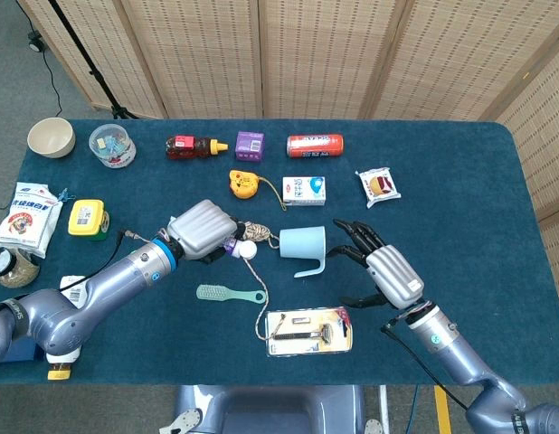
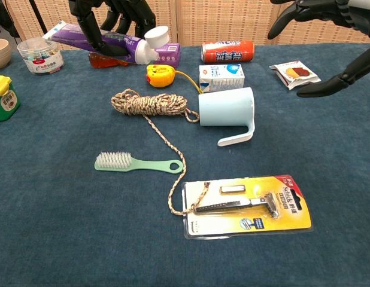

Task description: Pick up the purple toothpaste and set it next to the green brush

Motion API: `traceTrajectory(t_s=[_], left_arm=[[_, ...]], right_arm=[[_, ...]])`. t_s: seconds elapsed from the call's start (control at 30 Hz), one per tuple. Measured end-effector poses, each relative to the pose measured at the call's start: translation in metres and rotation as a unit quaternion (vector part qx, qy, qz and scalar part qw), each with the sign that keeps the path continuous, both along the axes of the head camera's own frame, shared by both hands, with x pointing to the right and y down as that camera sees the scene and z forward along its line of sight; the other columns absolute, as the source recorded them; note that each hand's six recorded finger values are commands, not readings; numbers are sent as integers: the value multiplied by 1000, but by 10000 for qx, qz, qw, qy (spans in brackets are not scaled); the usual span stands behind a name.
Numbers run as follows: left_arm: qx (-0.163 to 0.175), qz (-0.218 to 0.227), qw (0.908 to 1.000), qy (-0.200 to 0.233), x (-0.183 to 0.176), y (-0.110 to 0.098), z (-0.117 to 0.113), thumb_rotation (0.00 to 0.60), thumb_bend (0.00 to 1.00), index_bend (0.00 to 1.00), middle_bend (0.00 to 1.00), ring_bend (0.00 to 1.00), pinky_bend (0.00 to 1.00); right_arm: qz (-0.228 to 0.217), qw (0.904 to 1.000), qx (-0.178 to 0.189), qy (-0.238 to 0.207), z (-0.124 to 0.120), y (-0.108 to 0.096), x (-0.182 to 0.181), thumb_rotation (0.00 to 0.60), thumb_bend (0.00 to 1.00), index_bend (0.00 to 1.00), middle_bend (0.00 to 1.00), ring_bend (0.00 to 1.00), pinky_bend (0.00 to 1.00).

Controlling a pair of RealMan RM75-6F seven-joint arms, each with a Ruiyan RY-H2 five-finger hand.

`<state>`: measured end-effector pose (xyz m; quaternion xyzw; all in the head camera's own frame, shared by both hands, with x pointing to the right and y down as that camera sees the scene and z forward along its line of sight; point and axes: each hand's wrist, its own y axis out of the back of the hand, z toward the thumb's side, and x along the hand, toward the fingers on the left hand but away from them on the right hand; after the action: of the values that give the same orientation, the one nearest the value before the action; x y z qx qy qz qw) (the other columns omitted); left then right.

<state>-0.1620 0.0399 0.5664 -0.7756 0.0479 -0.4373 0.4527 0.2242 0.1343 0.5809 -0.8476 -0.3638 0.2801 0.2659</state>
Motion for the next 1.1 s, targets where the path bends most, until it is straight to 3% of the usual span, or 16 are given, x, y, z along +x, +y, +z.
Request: traceTrajectory(t_s=[0.43, 1.1], left_arm=[[11, 87, 9999, -76, 34, 1, 6, 600, 1000, 607, 459, 512, 575], [-59, 41, 10000, -60, 59, 1, 10, 600, 1000, 607, 460, 513, 575]], right_arm=[[-120, 9995, -49, -281, 4, -6, -24, 600, 156, 258, 0, 0, 0], [-167, 9984, -200, -508, 12, -9, -48, 600, 156, 249, 0, 0, 0]])
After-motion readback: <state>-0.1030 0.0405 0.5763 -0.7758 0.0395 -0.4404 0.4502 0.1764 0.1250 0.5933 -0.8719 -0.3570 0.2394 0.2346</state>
